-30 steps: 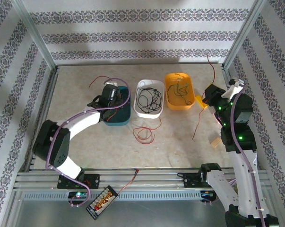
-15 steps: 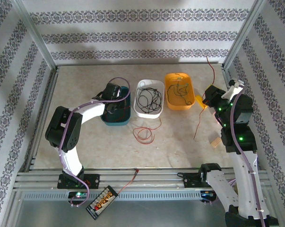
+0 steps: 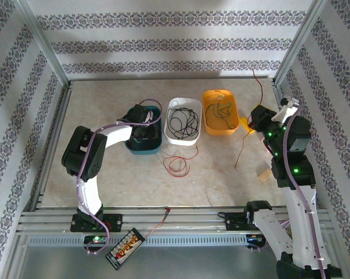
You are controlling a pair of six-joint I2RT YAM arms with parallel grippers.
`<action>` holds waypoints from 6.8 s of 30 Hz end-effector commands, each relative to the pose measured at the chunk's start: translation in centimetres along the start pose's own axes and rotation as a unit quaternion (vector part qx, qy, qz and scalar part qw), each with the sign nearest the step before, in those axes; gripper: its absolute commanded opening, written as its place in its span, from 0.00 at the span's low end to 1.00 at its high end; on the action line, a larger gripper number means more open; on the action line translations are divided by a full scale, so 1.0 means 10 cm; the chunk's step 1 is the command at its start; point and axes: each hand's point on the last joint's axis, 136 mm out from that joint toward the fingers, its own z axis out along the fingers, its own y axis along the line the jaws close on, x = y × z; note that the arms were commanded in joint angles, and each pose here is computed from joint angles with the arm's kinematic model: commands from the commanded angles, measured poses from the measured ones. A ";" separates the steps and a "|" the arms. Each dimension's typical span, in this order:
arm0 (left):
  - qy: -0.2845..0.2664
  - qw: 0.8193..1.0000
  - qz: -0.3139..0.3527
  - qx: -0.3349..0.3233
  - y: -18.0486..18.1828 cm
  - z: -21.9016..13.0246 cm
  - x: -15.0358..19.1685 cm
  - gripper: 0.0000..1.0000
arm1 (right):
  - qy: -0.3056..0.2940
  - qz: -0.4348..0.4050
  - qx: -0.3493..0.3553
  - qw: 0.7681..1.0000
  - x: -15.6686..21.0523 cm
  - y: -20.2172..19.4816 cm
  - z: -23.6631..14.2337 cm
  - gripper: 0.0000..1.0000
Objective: Untangle the cables
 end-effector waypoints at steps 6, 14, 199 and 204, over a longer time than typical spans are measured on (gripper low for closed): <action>-0.202 0.976 0.077 0.017 -0.36 -1.19 -0.76 0.65 | -0.006 -0.007 -0.039 0.999 -0.09 0.19 -0.01 0.00; -0.202 0.973 0.013 -0.108 0.48 -1.48 -0.65 0.77 | -0.003 -0.010 -0.042 0.999 -0.09 0.21 0.01 0.00; -0.243 0.938 -0.145 -0.199 0.79 -2.21 0.27 0.77 | 0.412 -0.040 -0.047 0.909 3.81 1.57 2.07 0.17; -0.240 0.959 -0.095 -0.117 0.48 -2.10 0.18 0.77 | 0.380 -0.051 -0.059 0.921 3.50 1.66 2.01 0.38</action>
